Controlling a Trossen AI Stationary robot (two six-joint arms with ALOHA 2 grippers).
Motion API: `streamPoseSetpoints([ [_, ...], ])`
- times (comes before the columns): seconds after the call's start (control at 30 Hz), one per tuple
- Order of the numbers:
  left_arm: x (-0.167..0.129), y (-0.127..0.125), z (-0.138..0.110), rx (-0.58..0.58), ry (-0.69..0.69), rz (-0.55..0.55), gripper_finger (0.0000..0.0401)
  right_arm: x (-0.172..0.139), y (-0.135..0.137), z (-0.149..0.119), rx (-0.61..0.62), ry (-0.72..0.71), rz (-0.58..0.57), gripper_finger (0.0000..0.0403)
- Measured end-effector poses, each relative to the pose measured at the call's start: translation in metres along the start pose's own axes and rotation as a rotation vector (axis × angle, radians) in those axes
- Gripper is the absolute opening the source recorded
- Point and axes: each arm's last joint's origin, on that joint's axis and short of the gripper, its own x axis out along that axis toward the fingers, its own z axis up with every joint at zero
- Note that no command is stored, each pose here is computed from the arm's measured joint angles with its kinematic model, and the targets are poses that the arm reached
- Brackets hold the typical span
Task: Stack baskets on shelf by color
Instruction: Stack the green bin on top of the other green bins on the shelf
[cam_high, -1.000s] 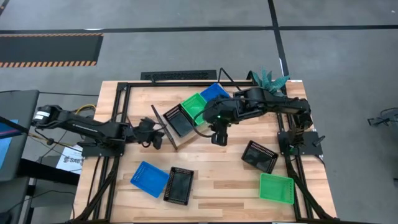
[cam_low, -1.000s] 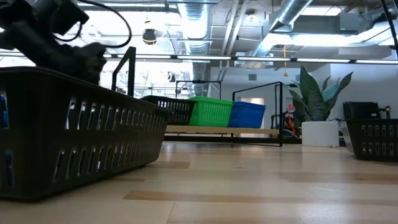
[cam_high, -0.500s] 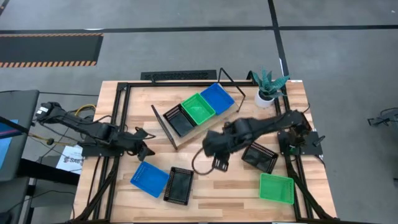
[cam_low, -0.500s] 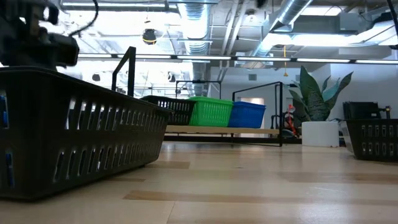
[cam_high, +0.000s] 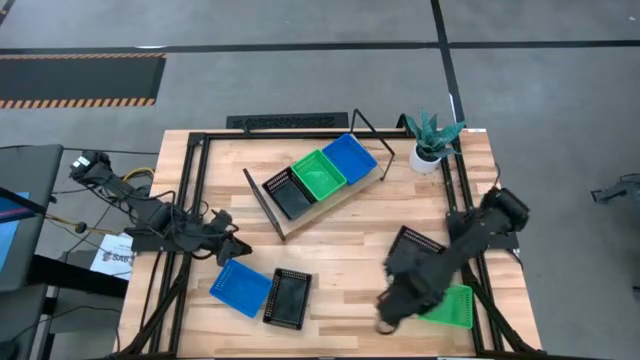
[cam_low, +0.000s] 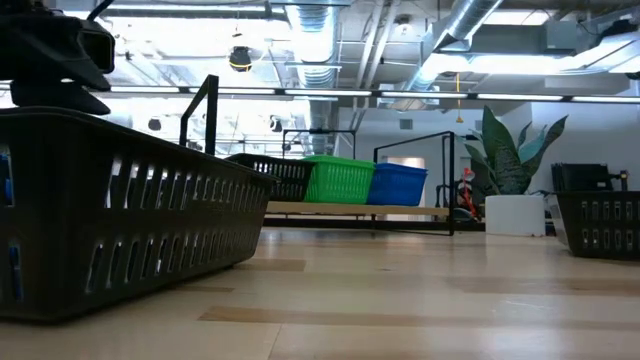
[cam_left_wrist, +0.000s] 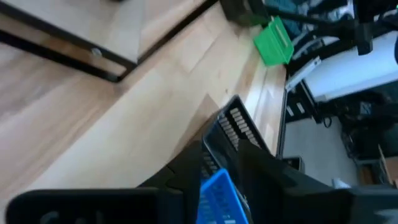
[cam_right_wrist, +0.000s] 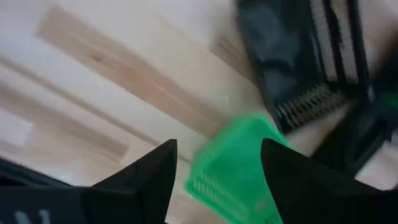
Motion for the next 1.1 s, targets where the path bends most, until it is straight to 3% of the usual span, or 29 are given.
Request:
streamPoseSetpoints([
  [0.27,-0.001,0.001,0.002,-0.023,-0.094,0.031,0.0126,0.033,-0.053,-0.027,0.334,0.026,0.14,0.0257],
  [0.5,-0.001,0.001,0.002,-0.058,-0.096,0.03,0.0131,0.088,-0.049,-0.045,0.426,0.122,0.323,0.0257],
  [0.73,0.0,0.001,0.002,-0.056,-0.098,0.036,0.013,0.121,-0.035,-0.046,0.452,0.118,0.215,0.0248],
  [0.87,-0.001,0.001,0.002,-0.073,-0.098,0.037,0.013,0.119,-0.028,-0.043,0.468,0.129,0.216,0.0185],
  [1.03,-0.001,0.002,0.002,-0.085,-0.101,0.041,0.013,0.105,-0.019,-0.043,0.433,0.149,0.279,0.0025],
  [1.1,-0.001,0.003,0.002,-0.094,-0.104,0.053,0.013,0.095,-0.015,-0.044,0.427,0.156,0.305,0.0019],
])
